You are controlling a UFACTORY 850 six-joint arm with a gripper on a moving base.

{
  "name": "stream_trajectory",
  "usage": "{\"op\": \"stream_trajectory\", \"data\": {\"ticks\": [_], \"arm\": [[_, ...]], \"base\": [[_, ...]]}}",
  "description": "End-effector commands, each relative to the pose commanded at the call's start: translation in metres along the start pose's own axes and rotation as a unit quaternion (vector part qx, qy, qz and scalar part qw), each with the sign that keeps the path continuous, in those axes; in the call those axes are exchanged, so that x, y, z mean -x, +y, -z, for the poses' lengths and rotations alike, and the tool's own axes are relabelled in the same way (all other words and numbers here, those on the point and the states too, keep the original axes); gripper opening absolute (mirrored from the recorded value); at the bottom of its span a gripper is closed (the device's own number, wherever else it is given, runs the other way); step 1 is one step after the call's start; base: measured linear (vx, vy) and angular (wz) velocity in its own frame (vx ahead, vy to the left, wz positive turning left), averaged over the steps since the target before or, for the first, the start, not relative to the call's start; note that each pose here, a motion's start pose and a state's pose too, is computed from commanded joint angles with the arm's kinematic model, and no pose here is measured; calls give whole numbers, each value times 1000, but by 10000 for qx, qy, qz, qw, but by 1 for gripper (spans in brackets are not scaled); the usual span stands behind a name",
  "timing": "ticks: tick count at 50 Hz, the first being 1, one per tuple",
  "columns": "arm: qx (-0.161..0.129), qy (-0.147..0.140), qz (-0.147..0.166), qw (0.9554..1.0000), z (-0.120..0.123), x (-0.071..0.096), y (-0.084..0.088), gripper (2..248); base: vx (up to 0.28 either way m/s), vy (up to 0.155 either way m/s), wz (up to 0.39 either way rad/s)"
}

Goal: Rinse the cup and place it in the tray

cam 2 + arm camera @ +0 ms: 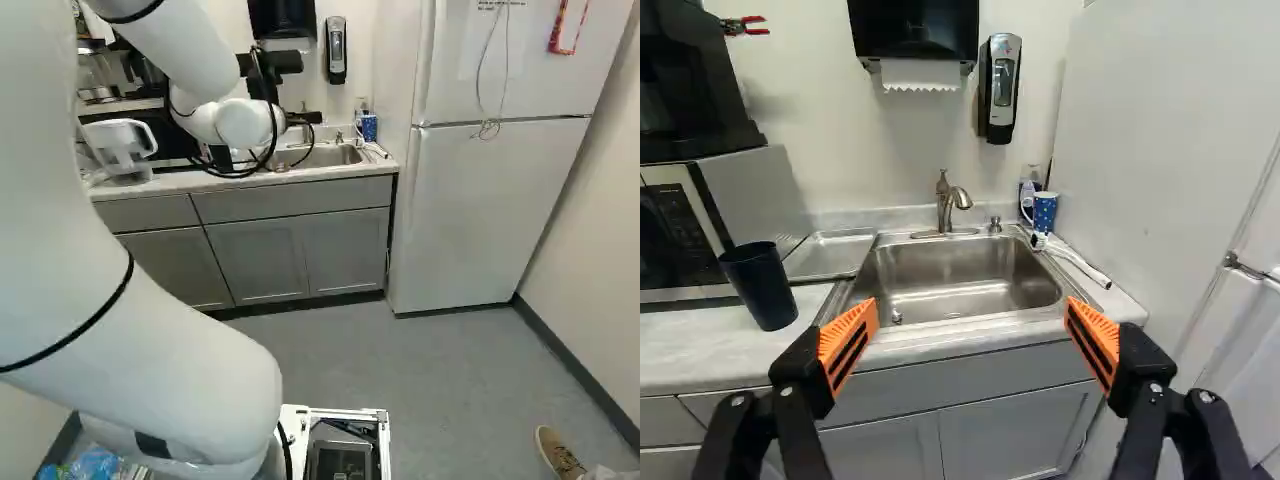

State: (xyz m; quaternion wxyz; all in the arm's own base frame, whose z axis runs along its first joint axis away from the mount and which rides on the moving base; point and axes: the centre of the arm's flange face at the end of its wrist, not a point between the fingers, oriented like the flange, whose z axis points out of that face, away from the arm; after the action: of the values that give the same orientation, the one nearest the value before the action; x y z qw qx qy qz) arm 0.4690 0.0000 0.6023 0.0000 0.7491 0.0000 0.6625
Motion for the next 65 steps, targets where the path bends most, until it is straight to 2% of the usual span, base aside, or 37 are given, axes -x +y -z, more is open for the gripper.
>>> {"op": "stream_trajectory", "data": {"ticks": [26,61,65], "arm": [[0,-106,0,9999,-1,-22,0,247],[0,-88,0,10000,-2,-55,0,247],[0,-94,0,10000,-2,-54,0,247]], "base": [[0,0,0],[0,0,0],[0,0,0]]}}
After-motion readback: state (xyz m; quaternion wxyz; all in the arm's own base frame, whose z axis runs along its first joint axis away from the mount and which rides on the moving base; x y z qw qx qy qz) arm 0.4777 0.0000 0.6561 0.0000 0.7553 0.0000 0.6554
